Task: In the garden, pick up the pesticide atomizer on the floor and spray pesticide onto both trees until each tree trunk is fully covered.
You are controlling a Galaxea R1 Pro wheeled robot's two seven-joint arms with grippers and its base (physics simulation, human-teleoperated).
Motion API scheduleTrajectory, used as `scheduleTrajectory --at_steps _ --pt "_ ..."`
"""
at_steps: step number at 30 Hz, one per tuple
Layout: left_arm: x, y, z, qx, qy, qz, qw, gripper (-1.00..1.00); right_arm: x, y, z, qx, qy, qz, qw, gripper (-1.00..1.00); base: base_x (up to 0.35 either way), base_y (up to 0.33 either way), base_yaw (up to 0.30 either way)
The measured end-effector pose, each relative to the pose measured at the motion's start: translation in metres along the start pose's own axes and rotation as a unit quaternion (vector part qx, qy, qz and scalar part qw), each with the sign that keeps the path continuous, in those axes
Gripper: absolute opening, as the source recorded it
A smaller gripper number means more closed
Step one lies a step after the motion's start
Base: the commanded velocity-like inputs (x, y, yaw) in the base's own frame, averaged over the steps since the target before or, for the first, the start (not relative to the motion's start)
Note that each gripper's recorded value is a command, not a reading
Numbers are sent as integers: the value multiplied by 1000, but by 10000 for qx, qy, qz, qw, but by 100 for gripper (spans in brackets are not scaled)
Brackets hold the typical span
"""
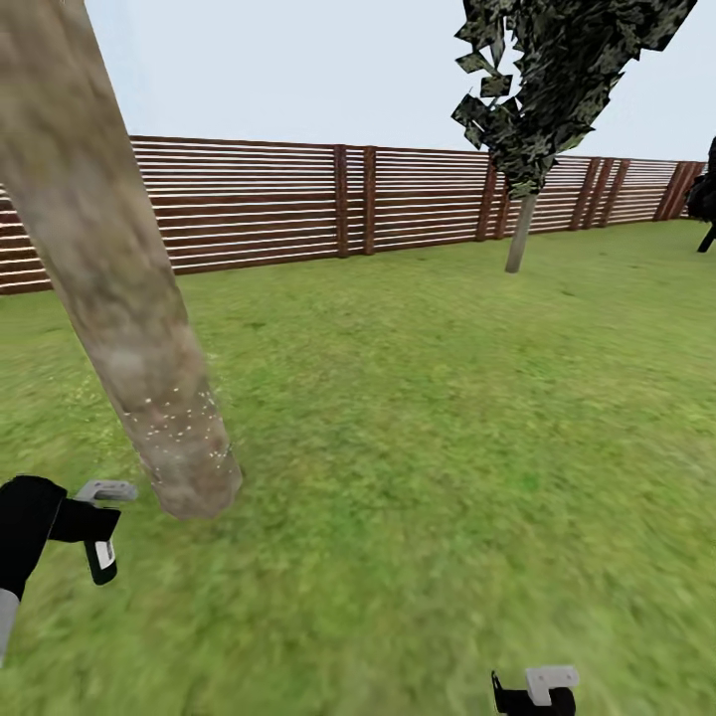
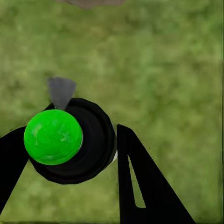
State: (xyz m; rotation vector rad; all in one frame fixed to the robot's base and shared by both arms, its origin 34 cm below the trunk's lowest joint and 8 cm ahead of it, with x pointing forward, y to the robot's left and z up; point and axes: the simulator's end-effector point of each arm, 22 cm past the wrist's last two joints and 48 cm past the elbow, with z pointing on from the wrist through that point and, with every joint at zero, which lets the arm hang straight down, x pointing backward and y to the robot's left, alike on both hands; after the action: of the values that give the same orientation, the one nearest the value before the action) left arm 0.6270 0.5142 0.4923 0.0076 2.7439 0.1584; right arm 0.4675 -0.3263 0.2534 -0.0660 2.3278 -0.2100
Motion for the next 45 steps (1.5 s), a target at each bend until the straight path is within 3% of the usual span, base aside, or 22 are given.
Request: scheduleTrajectory --at_steps 11,14,16,19,22,25,28,32,45 --pt "1 -4 2 29 17 5 10000 -100 0 0 0 -1 -1 -1 10000 100 154 -250 4" --pt "19 3 13 -47 246 -53 9997 -100 0 0 0 -1 2 0 10000 100 109 -256 0" --pt "31 15 19 -283 393 -85 9988 -100 0 0 0 -1 2 -1 10000 100 90 -262 0" --pt "35 6 25 -211 441 -130 9987 -100 0 0 0 -1 0 0 10000 100 87 -263 5" --pt "30 -17 30 -53 401 -110 9991 -100 0 0 0 1 -1 2 10000 100 85 -264 161" --pt "29 -19 30 -24 371 -128 9992 -100 0 0 0 0 2 0 10000 100 86 -264 266" --pt "28 -4 27 20 171 -499 9986 -100 0 0 0 -3 1 0 10000 100 107 -264 275" --pt "23 2 29 11 -39 -465 9989 -100 0 0 0 -2 2 -1 10000 100 153 -254 276" --pt "22 -21 36 153 -36 -429 9990 -100 0 0 0 -1 -1 -1 10000 100 206 -184 36"
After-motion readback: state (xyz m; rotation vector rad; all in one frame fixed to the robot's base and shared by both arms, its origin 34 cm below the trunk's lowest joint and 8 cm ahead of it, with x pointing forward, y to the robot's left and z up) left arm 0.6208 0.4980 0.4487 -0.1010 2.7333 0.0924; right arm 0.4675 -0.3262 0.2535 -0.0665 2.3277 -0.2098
